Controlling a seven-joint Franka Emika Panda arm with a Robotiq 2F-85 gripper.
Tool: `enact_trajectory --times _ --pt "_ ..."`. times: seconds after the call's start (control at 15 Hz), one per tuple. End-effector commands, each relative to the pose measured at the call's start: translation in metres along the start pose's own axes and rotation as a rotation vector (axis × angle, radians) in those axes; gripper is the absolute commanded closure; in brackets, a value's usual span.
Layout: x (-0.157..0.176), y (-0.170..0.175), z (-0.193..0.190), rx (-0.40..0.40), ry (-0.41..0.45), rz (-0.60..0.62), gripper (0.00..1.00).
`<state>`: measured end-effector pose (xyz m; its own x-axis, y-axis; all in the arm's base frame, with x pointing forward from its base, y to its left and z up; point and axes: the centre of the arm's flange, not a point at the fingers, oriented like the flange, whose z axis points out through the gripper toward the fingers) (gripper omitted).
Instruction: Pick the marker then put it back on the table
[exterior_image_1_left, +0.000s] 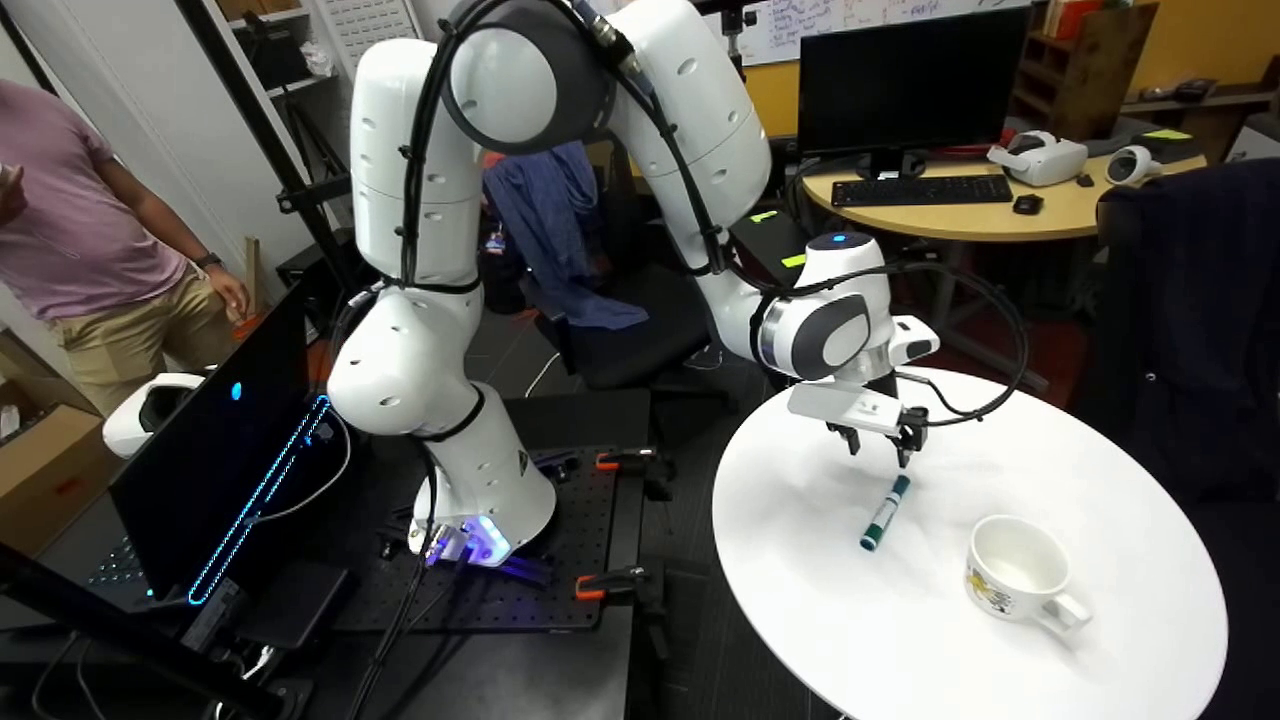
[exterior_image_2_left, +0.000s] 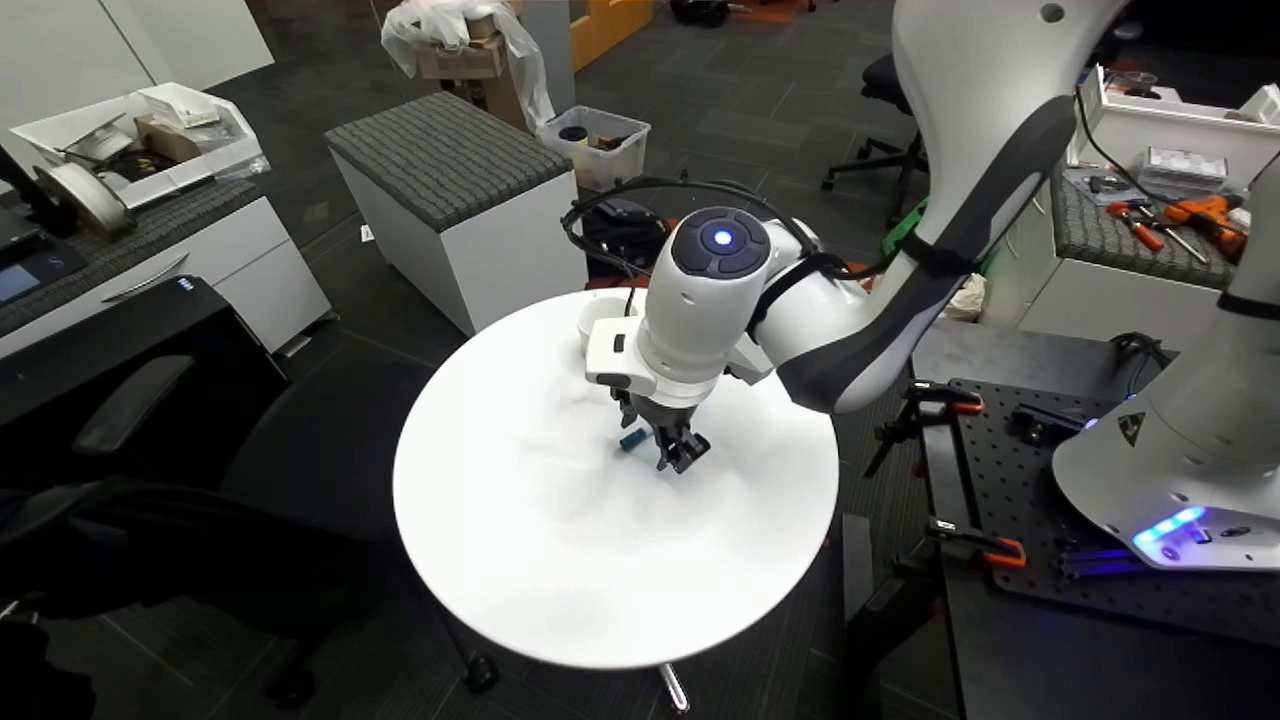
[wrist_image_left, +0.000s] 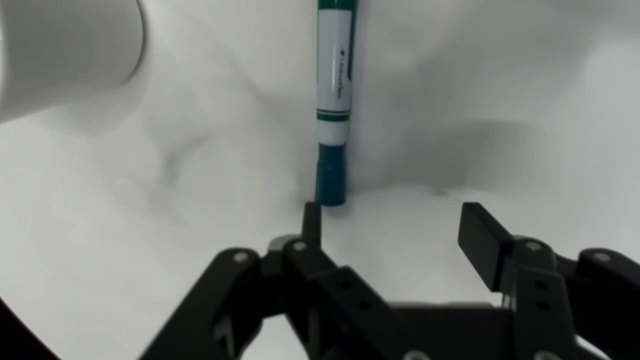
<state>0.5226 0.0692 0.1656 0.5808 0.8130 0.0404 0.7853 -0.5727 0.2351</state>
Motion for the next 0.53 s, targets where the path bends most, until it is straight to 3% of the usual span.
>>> enact_trajectory --times 0.0,0.47 --pt "0.000 0.008 -0.017 -0.002 -0.047 0.091 0.01" --pt "-0.002 0.027 -0.043 -0.071 -0.179 0.413 0.00"
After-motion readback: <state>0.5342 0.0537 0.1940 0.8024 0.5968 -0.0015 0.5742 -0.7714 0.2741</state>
